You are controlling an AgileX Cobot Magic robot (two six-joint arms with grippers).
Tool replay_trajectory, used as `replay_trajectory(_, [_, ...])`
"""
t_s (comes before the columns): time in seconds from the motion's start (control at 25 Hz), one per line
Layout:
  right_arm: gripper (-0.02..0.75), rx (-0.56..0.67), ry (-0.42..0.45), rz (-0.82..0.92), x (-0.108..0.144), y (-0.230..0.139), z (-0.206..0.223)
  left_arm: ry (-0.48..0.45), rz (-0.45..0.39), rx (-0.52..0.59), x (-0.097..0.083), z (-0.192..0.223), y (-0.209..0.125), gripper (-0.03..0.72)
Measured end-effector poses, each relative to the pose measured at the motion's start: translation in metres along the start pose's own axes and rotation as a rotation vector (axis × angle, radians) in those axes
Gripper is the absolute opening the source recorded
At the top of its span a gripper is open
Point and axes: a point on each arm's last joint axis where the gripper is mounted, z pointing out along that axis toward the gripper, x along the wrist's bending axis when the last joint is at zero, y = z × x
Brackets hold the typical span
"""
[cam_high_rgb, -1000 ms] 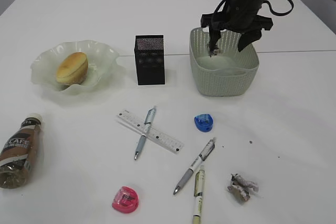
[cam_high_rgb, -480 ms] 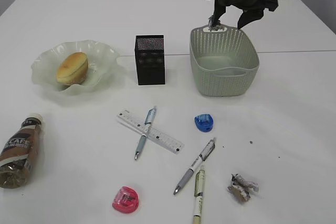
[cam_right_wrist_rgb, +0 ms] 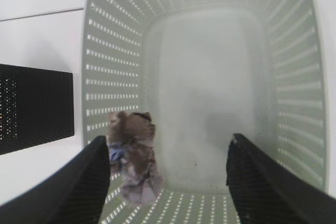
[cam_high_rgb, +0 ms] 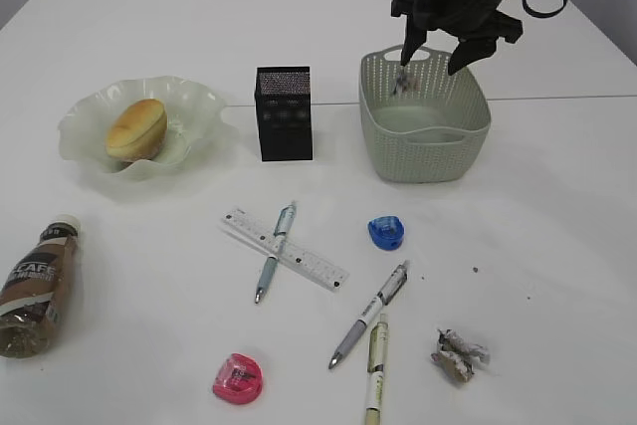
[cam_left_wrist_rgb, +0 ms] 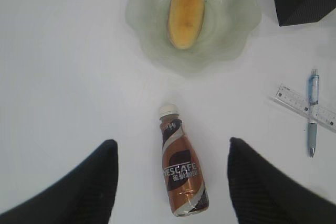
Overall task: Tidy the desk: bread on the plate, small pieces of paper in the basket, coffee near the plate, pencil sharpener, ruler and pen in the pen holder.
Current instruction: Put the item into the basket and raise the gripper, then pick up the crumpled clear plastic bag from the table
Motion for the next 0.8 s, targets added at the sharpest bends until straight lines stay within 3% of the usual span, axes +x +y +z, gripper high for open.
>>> replay_trajectory(0.44, [0.544, -0.019, -0.003, -0.011, -0.003, 0.004, -0.001, 0.003, 0.001, 0.009, 0.0, 0.004, 0.001, 0.475])
replay_trajectory(0.8, [0.544, -0.055, 0.057, -0.096, 0.007, 0.007, -0.027, 0.005, 0.002, 0.014, 0.0, 0.006, 0.001, 0.475])
